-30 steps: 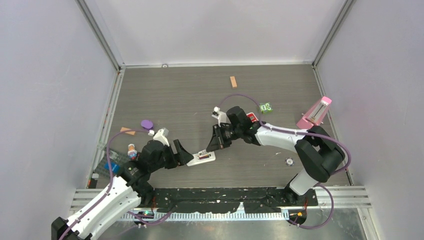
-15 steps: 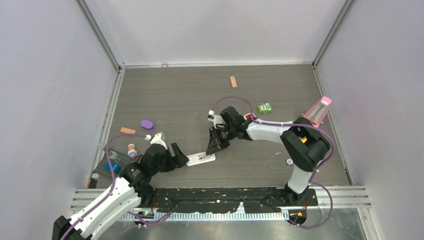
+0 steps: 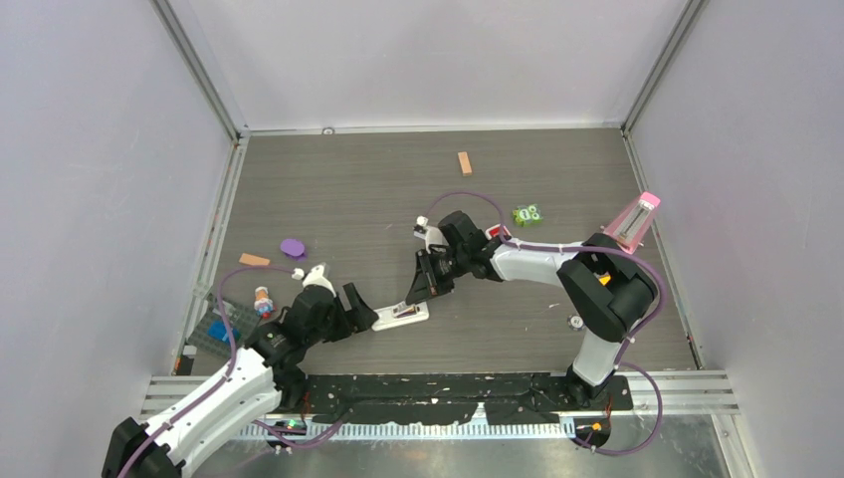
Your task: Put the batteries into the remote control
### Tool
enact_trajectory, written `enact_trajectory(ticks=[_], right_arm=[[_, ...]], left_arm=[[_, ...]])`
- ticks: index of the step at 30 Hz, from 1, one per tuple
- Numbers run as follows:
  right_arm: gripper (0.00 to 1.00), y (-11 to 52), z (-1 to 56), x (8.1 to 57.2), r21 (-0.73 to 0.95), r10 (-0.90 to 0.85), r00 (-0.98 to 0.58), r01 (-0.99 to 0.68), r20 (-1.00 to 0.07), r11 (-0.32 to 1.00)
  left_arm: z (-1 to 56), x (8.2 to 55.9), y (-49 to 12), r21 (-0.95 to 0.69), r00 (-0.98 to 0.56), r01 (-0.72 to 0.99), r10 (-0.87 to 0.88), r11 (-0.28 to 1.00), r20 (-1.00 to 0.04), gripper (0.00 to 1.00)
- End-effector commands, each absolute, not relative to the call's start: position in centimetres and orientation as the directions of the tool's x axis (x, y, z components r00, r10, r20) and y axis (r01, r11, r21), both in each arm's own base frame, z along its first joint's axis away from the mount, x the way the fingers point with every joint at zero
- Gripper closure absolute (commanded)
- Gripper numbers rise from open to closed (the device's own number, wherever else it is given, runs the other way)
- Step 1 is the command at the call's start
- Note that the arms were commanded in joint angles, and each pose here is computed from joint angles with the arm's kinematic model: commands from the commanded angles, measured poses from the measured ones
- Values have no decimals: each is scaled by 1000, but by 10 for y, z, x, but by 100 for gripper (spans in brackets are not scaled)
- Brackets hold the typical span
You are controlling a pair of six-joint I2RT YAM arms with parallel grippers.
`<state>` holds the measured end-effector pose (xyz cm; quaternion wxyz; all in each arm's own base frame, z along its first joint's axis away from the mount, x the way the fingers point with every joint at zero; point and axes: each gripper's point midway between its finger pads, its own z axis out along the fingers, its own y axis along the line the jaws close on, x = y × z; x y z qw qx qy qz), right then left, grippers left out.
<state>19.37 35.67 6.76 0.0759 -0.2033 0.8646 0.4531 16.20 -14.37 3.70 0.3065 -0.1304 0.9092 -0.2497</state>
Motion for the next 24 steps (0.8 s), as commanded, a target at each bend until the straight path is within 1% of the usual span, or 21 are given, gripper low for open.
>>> enact_trajectory(ticks=[1,13,24], right_arm=[[95,363,69,199,754,-260,-903,-429,-342,497],[95,354,57,195,722,-286,-903,-428,-321,543],[94,354,65,193,730,-286,-900,-435,-330,528]], left_arm=[[41,169,-147,-557,-758,-74,-409,827,-508,18],[40,169,-146,-555,-759,-73,-407,829,-508,18],[37,170,-148,-551,-767,-63,-393,832,-507,18]])
